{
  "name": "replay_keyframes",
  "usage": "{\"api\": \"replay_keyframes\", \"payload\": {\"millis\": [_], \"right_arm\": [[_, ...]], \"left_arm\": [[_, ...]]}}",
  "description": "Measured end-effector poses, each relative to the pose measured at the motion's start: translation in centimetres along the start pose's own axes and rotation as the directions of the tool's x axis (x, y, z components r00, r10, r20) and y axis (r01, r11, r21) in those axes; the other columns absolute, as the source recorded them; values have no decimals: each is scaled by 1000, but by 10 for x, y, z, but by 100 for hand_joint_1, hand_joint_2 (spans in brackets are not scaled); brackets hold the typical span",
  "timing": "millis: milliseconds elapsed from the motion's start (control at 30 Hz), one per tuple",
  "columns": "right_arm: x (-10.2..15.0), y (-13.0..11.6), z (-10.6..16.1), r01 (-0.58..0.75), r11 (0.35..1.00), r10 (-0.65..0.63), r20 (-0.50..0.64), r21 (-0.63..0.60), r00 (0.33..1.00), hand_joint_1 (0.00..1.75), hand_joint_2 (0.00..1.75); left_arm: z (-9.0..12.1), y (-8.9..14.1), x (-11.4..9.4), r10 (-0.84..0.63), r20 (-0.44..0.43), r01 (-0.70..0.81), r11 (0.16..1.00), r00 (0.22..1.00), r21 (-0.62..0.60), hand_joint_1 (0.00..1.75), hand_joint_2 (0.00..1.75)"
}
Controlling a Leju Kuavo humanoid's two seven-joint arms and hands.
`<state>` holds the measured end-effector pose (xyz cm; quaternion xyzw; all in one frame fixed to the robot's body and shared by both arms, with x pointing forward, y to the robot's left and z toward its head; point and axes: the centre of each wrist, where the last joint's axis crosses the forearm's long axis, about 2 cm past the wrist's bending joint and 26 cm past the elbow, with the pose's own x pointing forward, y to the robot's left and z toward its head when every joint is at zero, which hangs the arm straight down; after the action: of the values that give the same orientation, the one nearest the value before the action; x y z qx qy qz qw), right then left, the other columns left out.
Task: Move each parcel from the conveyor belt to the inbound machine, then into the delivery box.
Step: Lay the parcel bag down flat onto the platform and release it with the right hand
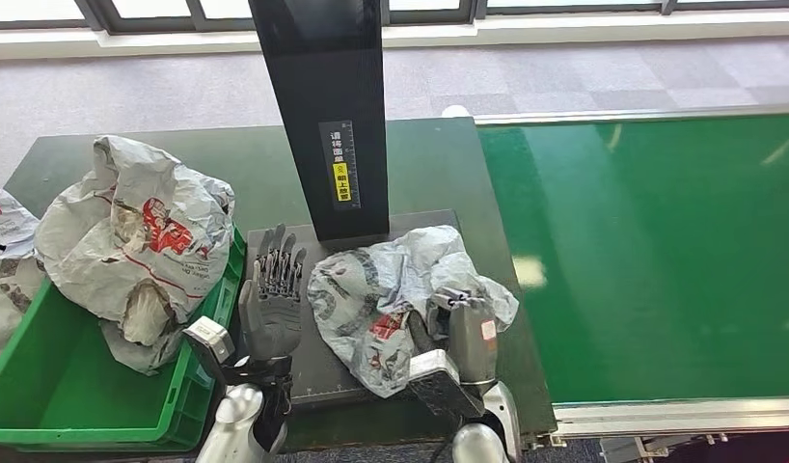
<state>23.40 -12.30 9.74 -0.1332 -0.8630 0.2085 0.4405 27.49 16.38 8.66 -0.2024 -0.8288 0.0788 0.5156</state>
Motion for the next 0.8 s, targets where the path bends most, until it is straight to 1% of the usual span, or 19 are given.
{"api": "replay_keyframes", "payload": {"millis": [133, 267, 433, 600, 733, 800], "right_arm": [[-17, 15, 18, -13, 989, 26, -91, 146, 995, 175, 175], [-26, 22, 32, -1, 977, 32, -145, 211, 989, 175, 175], [-31, 26, 40, 8, 968, 37, -175, 249, 984, 175, 175], [-32, 27, 42, 17, 964, 33, -182, 265, 983, 175, 175], [-32, 27, 42, 23, 962, 28, -182, 272, 983, 168, 175], [-32, 27, 42, 27, 962, 24, -183, 272, 983, 168, 175]], "left_arm": [[0, 0, 0, -10, -4, 10, 1000, 1000, -8, 0, 0], [1, 0, -1, -12, -8, 12, 1000, 1000, -9, 0, 0], [2, 0, -2, -17, -18, 17, 1000, 1000, -13, 0, 0], [2, 0, -3, -21, -19, 20, 1000, 1000, -16, 0, 0], [2, 0, -2, -21, -16, 21, 1000, 1000, -16, 0, 0], [2, 0, -2, -22, -13, 22, 1000, 1000, -16, 0, 0]]}}
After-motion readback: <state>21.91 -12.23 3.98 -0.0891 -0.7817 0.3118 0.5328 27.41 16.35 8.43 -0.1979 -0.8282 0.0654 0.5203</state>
